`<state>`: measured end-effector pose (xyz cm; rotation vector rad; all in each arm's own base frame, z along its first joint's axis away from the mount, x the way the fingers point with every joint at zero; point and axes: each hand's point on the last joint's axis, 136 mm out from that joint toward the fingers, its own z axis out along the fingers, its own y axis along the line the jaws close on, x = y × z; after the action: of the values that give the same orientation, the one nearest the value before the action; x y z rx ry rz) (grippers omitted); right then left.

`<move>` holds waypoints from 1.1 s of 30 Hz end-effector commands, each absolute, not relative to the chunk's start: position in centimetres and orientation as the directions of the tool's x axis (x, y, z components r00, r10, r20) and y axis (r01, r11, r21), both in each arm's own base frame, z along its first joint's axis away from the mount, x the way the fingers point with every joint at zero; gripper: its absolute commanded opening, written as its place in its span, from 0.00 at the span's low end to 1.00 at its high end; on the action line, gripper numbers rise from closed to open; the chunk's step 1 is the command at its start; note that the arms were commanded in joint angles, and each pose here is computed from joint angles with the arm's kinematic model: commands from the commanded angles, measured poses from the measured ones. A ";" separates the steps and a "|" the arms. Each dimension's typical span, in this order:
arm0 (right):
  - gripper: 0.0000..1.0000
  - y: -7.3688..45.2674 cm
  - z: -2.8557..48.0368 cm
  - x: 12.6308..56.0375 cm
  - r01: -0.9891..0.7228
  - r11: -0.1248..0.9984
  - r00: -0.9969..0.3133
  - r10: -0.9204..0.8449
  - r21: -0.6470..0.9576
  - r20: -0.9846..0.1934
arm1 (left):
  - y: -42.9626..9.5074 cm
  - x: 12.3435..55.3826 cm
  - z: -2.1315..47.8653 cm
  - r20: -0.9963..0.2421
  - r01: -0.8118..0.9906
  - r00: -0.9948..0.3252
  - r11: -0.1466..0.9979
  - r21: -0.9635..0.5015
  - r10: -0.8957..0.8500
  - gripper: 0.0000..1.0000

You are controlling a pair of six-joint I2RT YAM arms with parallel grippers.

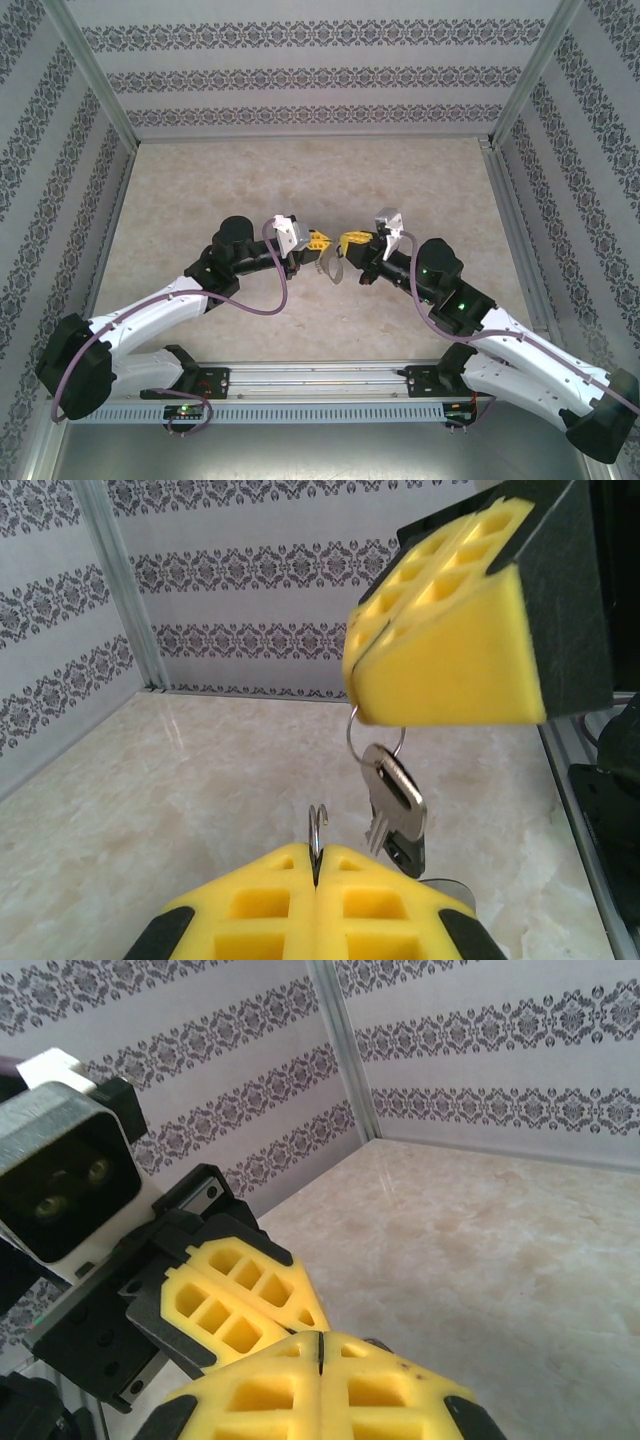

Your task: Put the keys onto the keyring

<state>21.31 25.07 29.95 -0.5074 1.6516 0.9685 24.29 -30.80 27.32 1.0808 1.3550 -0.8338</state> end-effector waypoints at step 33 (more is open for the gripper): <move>0.00 26.7 30.6 21.9 -0.781 0.551 -0.284 0.105 0.293 -0.953 | -31.6 23.6 29.5 -0.985 0.944 0.141 0.286 0.165 0.103 0.00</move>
<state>21.94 26.54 29.27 -0.5646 1.6823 0.9653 24.22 -31.02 27.33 1.0903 1.3610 -0.8366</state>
